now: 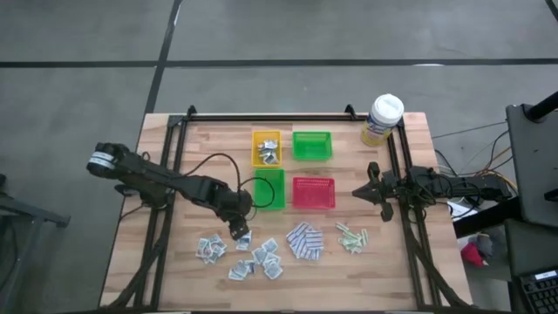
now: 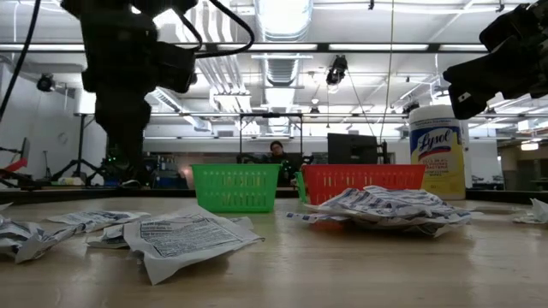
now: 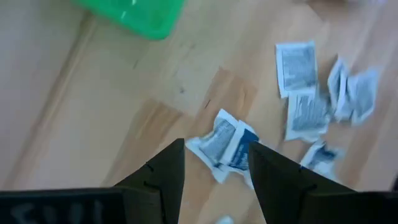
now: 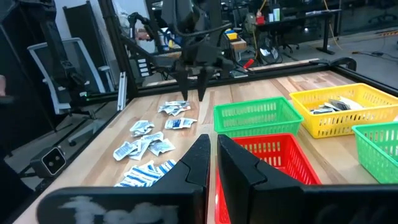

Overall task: Pick & Place First Aid Supplies
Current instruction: Put the blue alcohol pad into the yellow bin

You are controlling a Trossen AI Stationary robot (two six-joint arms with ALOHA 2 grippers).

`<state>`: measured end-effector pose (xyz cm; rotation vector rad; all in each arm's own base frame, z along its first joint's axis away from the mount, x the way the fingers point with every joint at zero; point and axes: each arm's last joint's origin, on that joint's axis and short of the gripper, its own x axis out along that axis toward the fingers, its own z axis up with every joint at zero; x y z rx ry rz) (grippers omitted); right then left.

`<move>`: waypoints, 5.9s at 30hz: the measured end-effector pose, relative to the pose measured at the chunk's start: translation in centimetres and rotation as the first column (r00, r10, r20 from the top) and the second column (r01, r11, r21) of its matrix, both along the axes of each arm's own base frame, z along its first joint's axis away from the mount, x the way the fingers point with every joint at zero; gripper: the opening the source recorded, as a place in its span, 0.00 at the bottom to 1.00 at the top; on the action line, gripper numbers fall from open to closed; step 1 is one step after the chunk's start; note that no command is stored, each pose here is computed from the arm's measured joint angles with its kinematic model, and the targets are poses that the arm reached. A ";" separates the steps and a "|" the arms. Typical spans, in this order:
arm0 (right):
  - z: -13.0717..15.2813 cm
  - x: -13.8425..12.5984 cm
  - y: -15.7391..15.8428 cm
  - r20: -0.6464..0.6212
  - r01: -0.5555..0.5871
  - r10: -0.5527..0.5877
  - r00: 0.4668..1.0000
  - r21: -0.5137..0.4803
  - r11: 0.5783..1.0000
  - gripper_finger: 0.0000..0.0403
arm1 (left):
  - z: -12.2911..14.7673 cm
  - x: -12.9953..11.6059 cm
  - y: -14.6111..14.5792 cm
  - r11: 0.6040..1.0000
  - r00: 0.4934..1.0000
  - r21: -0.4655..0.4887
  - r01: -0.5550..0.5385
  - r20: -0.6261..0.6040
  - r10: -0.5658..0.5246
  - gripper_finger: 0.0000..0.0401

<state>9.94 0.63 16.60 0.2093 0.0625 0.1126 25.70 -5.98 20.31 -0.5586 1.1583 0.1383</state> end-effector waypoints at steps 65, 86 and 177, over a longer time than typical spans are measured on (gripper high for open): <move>0.0 0.0 0.0 0.000 0.000 0.000 1.000 0.000 1.000 0.07 | -6.1 0.9 -1.7 0.790 0.863 0.372 0.488 -0.068 -0.501 0.04; 0.0 0.0 0.0 0.000 0.000 0.000 1.000 0.000 1.000 0.07 | 0.9 -0.4 -0.5 0.729 0.895 0.520 0.446 -0.228 -0.384 0.00; 0.0 0.0 0.0 0.000 0.000 0.000 1.000 0.000 1.000 0.07 | -0.4 5.9 27.0 0.941 0.997 0.338 0.008 0.066 -0.032 0.00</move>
